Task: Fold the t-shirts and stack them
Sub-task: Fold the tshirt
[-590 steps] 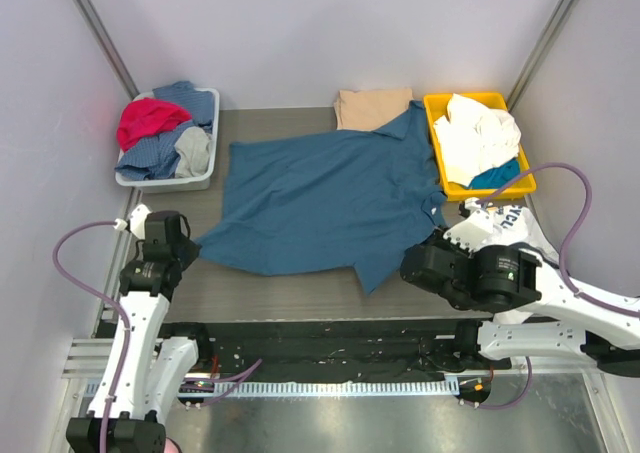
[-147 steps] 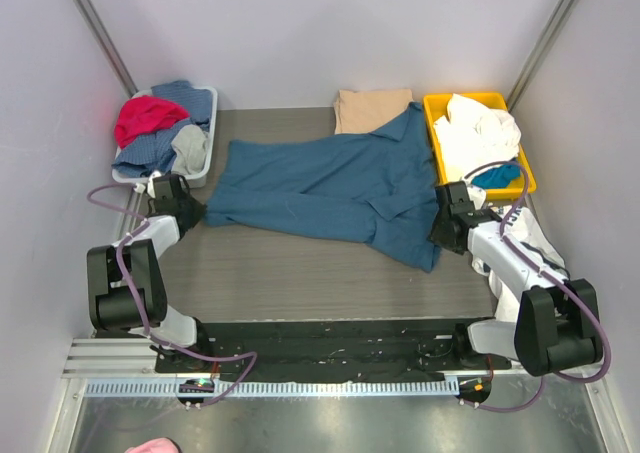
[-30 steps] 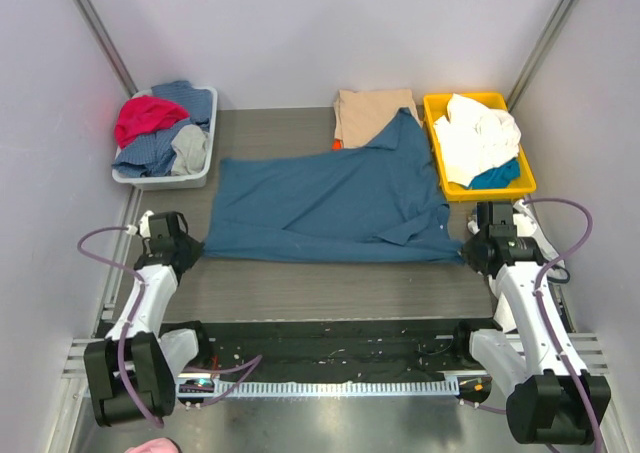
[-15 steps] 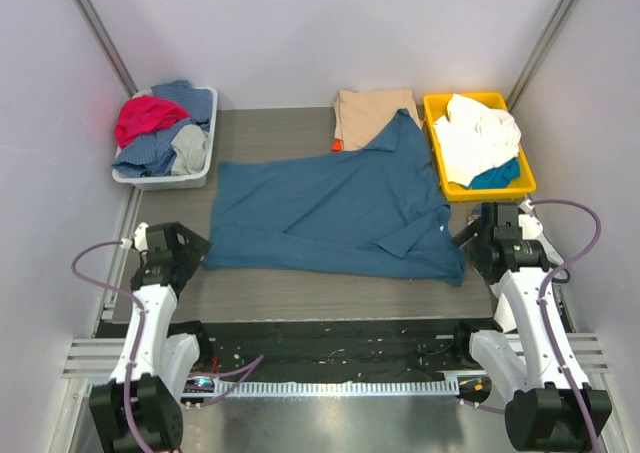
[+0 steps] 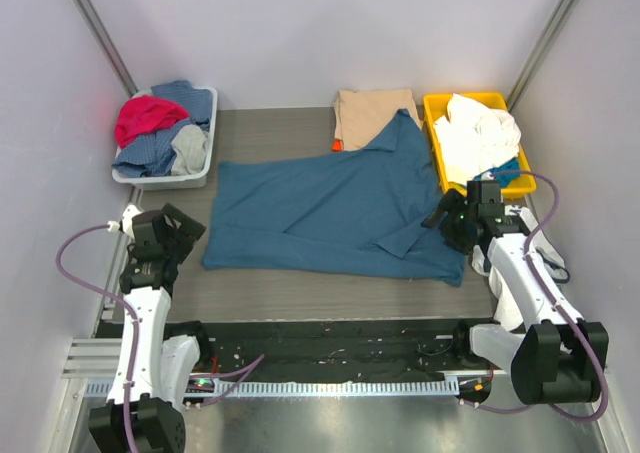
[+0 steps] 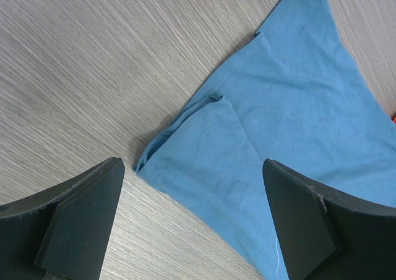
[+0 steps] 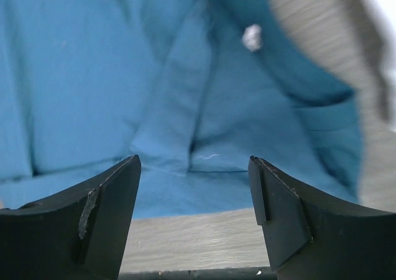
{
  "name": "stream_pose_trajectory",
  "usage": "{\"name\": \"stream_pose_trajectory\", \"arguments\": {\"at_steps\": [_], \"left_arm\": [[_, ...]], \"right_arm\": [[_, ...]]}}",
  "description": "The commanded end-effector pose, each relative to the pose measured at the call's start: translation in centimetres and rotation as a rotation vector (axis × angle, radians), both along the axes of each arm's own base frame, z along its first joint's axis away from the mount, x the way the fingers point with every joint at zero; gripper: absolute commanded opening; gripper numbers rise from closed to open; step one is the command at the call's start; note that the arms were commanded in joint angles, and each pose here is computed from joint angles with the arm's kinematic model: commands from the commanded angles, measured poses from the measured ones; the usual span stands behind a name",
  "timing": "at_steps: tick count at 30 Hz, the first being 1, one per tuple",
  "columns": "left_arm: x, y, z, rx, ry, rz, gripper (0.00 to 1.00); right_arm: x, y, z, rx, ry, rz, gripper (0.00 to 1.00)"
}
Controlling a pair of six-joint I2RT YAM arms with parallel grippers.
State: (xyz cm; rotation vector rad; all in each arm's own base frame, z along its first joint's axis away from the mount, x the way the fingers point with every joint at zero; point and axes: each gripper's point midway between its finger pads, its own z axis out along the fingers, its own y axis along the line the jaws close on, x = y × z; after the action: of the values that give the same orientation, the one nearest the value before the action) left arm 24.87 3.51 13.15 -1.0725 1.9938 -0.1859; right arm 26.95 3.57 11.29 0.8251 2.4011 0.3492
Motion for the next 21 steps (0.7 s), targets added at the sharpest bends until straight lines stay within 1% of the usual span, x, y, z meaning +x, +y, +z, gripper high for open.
{"name": "stream_pose_trajectory", "arguments": {"at_steps": [1,7,11,16,21], "left_arm": [[0.4,-0.3,0.6,0.006,-0.029,-0.033,1.00],[0.7,-0.3,0.8,0.010,-0.027,-0.045,1.00],[0.6,-0.4,0.5,0.009,-0.021,-0.050,1.00],[0.3,-0.5,0.4,0.009,-0.024,-0.052,1.00],[0.0,-0.2,0.0,0.024,-0.008,-0.044,1.00]], "right_arm": [[1.3,4.6,0.8,0.107,-0.106,0.164,0.78],[0.8,6.7,-1.1,0.167,-0.074,0.183,0.78],[0.3,7.0,-3.1,0.160,-0.036,0.180,0.78],[0.6,6.7,-4.0,0.149,-0.043,0.170,0.78],[0.7,6.7,-5.3,0.140,-0.020,0.168,0.77]]}}
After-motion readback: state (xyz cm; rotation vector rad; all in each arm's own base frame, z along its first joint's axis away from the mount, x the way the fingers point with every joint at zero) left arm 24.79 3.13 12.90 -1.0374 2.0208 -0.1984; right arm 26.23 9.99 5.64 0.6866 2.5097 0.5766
